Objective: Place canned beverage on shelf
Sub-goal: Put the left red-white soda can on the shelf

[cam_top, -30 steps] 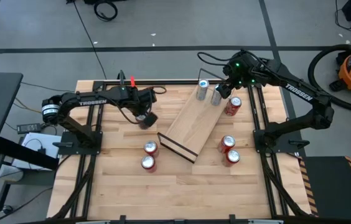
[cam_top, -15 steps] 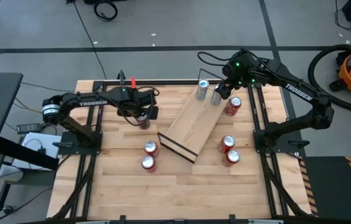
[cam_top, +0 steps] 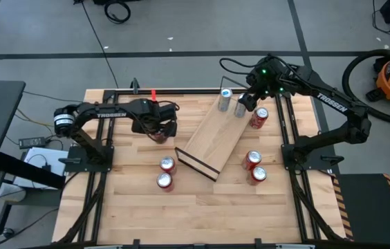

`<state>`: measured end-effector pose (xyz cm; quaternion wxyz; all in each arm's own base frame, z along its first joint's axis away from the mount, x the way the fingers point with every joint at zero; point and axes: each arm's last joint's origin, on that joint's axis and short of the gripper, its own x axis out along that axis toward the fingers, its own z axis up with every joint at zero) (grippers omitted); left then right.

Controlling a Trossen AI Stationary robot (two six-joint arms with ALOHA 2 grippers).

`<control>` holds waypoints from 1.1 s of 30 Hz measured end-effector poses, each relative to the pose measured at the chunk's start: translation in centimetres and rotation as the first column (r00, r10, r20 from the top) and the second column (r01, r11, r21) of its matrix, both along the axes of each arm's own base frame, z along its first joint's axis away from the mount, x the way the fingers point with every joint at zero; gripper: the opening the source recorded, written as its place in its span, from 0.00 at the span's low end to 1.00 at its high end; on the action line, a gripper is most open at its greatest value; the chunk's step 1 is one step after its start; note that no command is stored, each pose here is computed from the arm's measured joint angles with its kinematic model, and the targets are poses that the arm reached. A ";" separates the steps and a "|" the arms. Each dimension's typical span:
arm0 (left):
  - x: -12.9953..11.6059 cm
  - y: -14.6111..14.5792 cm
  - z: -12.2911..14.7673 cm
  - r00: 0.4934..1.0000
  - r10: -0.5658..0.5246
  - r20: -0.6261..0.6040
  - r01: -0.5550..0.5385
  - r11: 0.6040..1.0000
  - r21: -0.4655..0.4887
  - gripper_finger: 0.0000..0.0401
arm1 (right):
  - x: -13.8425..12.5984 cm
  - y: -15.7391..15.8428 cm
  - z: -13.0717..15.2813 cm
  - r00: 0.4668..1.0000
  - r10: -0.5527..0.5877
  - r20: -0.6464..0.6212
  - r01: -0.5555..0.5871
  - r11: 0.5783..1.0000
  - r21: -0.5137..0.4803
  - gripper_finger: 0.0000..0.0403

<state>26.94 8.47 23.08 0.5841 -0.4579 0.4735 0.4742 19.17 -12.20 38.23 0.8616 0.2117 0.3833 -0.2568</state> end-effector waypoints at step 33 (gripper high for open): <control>0.4 1.7 0.0 0.149 -0.968 -0.202 0.988 0.137 0.069 0.84 | 0.2 -0.1 0.2 0.999 -0.030 0.034 0.029 0.999 0.015 0.86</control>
